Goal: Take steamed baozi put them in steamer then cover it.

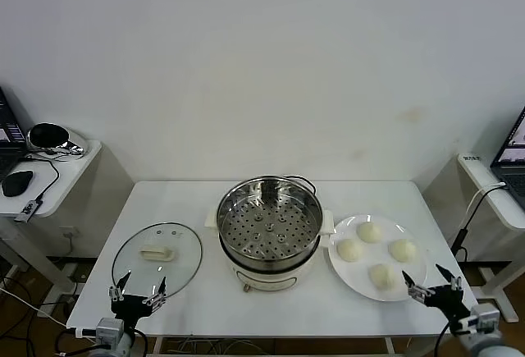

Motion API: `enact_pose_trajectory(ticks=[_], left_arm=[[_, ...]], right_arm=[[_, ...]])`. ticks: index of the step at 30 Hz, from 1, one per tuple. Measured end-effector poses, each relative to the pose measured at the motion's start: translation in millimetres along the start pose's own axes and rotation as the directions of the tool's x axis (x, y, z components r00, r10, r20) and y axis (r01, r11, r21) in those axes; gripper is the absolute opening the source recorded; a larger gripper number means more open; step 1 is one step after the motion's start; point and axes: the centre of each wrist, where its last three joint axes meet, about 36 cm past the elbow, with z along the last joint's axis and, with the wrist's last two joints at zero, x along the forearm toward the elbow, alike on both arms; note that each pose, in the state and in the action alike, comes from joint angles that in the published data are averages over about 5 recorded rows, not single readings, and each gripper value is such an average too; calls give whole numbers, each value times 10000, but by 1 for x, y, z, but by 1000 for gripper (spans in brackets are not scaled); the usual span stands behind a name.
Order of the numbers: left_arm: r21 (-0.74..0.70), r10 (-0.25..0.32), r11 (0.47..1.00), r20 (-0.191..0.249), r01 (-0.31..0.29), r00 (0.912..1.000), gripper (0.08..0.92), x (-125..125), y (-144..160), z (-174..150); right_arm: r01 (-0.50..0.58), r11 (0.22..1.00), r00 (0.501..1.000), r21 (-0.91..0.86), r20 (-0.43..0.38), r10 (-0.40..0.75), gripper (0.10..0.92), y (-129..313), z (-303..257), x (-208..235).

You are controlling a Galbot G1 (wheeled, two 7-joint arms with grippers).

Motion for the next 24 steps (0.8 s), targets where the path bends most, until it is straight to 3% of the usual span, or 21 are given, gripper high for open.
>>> enact_pose_trajectory(ticks=[8,15,24], left_arm=[[-229,78,9997,87,-76,9999,823,5,-7,-2],[-344,-20,9994,184,26,9998,823,9,-12,-2],[-491,-129,9987,277,142,9995,823,18,-15,-1]], right_arm=[[1401,9359,9901,3231,-549,-1292,823,-37,-67,-29],[3436,7409,9391,5770,-2084,-2732,823,-61,-130,-67],[5477,4789,8359,6861,-4232,-3497,823,-65,-183,-141]])
